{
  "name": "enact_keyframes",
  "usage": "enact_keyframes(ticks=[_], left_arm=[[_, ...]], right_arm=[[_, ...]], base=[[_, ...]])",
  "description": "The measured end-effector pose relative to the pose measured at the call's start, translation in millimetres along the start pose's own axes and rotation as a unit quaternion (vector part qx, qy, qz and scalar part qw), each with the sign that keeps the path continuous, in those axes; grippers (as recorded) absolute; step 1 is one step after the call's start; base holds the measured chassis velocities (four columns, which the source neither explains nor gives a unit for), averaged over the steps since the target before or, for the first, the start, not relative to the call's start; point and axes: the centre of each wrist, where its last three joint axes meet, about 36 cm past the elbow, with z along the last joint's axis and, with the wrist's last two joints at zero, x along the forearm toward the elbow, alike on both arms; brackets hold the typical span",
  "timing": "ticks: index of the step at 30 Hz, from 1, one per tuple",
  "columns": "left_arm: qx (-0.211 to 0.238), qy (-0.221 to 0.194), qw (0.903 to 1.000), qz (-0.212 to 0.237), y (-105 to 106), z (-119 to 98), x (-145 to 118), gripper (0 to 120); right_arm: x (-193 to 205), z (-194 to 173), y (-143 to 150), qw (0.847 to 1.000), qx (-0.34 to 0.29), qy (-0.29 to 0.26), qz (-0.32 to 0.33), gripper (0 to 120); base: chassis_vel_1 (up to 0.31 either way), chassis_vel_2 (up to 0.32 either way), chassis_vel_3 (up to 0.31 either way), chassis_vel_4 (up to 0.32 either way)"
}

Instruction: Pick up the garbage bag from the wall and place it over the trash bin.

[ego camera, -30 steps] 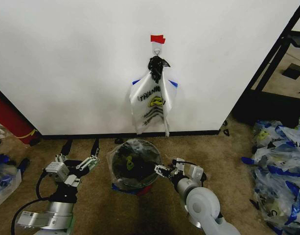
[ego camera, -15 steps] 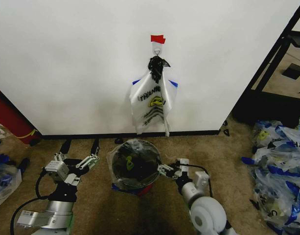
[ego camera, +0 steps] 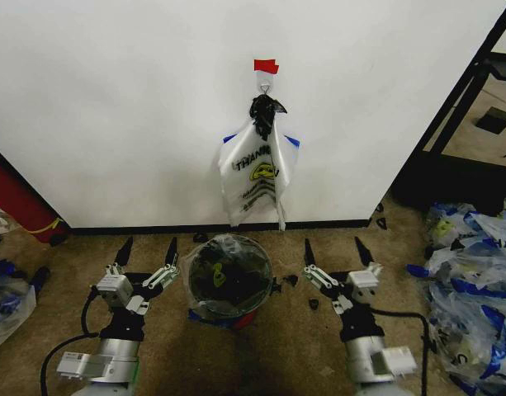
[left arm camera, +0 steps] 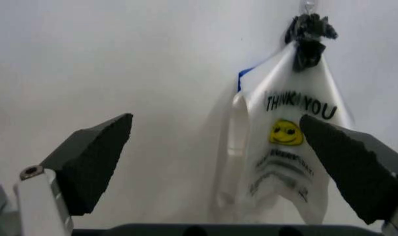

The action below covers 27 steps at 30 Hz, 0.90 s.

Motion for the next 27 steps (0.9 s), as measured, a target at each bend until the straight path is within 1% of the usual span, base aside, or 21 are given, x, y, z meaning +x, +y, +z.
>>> enact_keyframes(ticks=[3, 7, 12, 17, 20, 27], left_arm=[[-0.008, 0.001, 1.0, 0.001, -0.9, 5.1, -1.1, 100], [-0.01, 0.0, 0.9999, 0.0, -0.8, 6.1, -1.3, 100], [-0.021, -0.007, 0.9997, -0.004, 6.5, 5.6, -1.1, 100], [-0.027, -0.008, 0.9996, -0.009, 12.5, 6.8, -0.8, 100], [-0.029, -0.008, 0.9995, -0.014, 16.9, 9.2, -0.3, 100], [-0.026, -0.006, 0.9995, -0.018, 17.1, 11.4, 1.4, 100]], right_arm=[[7.2, -7.8, -7.3, 1.0, 0.005, -0.001, 0.019, 100], [13.1, -12.9, -13.8, 0.999, 0.009, 0.006, 0.035, 100], [19.7, -14.3, -21.4, 0.998, 0.002, 0.015, 0.054, 100], [17.6, -12.7, -28.7, 0.998, 0.0, 0.014, 0.058, 100], [13.1, -9.5, -39.4, 0.998, -0.009, 0.017, 0.057, 100], [6.0, -0.9, -57.9, 0.998, -0.021, 0.024, 0.058, 100]], base=[[0.0, 0.0, 0.0, 0.0], [0.0, 0.0, 0.0, 0.0], [0.0, 0.0, 0.0, 0.0], [0.0, 0.0, 0.0, 0.0], [0.0, 0.0, 0.0, 0.0], [0.0, 0.0, 0.0, 0.0]])
